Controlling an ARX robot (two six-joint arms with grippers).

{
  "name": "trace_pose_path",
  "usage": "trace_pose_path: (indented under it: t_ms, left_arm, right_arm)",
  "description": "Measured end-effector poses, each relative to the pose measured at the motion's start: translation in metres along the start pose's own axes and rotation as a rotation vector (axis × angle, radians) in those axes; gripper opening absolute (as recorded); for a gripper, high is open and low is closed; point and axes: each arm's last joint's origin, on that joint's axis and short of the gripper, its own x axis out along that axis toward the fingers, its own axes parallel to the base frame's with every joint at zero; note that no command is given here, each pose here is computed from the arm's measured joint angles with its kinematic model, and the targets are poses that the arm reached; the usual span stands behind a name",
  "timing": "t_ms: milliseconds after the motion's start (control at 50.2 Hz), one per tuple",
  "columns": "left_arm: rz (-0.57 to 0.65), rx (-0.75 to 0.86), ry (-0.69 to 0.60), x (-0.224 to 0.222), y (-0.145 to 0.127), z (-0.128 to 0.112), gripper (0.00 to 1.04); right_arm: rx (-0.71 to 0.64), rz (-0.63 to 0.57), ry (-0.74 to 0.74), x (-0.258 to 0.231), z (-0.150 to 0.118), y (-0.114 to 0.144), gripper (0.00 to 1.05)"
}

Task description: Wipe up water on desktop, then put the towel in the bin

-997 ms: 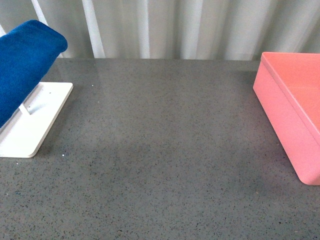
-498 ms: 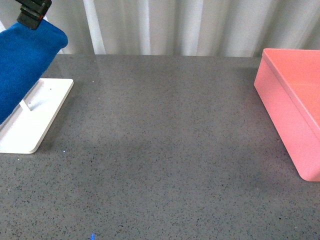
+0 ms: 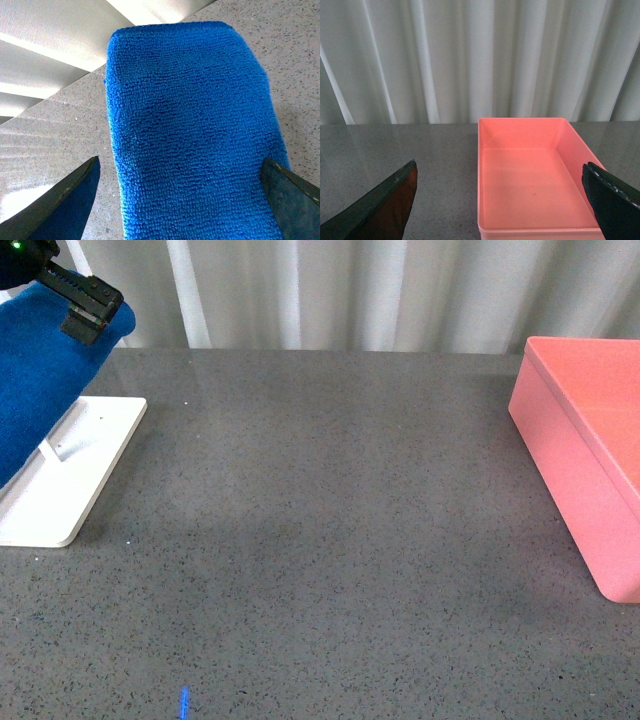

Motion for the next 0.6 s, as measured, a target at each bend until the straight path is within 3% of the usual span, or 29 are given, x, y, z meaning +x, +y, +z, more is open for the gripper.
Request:
trace_pose_path:
  t_ms: [199,359,598]
  left_arm:
    - [0.013,-0.001,0.009,0.0043,-0.0006,-0.0015,0.98]
    - [0.008,0.002,0.013,0.008,-0.004,-0.0032,0.64]
    - [0.017,-0.003,0.015,0.0097,-0.0021,-0.0053,0.25]
  right_arm:
    - [0.0,0.0,0.0,0.0,0.0,0.0,0.98]
    - [0.0,0.0,0.0,0.0,0.0,0.0,0.98]
    - [0.0,0.0,0.0,0.0,0.0,0.0,0.98]
